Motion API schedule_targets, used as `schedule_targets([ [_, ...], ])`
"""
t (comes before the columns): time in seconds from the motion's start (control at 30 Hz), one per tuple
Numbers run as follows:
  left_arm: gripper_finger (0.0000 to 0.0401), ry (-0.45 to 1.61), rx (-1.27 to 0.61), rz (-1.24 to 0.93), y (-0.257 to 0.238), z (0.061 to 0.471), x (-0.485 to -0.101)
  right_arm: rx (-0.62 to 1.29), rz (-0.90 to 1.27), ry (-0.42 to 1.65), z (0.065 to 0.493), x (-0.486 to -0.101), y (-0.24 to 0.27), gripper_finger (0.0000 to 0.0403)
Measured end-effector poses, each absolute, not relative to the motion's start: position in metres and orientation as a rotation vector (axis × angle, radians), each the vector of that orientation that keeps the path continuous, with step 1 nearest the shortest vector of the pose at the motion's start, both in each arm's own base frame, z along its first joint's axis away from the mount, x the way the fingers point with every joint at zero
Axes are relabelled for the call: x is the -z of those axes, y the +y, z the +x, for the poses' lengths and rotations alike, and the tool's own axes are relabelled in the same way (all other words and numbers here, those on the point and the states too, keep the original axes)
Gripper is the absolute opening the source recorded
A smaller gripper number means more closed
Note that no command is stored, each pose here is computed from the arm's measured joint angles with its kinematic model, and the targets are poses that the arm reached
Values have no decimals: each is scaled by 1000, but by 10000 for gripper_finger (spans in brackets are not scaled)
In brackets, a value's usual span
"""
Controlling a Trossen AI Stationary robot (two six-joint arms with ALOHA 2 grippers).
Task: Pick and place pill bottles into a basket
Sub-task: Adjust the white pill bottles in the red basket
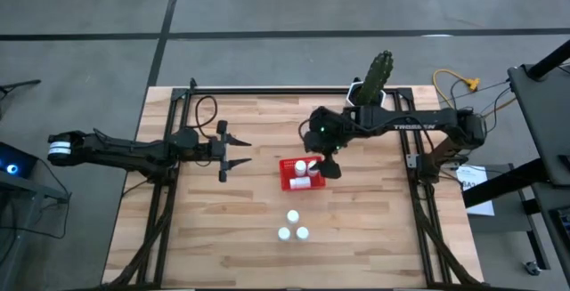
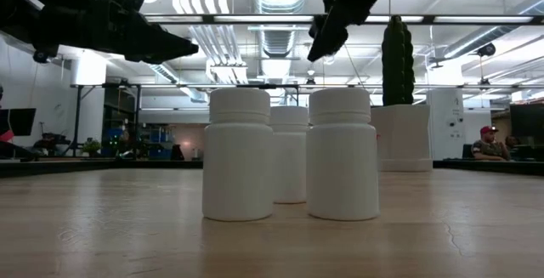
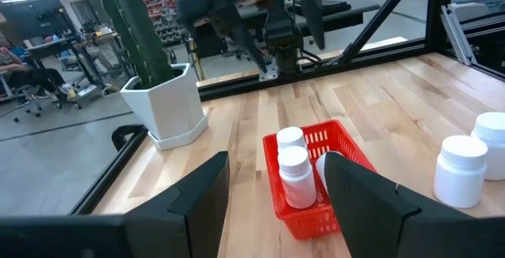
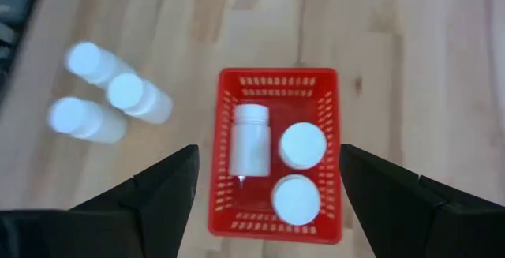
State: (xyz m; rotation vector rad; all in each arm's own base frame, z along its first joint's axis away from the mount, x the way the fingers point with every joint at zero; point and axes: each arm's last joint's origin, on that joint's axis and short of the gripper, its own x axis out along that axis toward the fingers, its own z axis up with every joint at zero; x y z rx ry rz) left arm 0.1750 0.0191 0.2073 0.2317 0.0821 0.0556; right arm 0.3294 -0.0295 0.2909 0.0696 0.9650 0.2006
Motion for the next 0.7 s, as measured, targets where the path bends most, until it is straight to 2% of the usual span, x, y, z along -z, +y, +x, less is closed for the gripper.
schedule_targets([
  [0.17, 191, 81, -56, 231, 19, 175, -207, -114, -35, 1027, 332, -283, -19, 282],
  [0.7, 191, 104, -53, 223, 19, 175, -205, -100, -83, 1115, 345, -261, 12, 274],
])
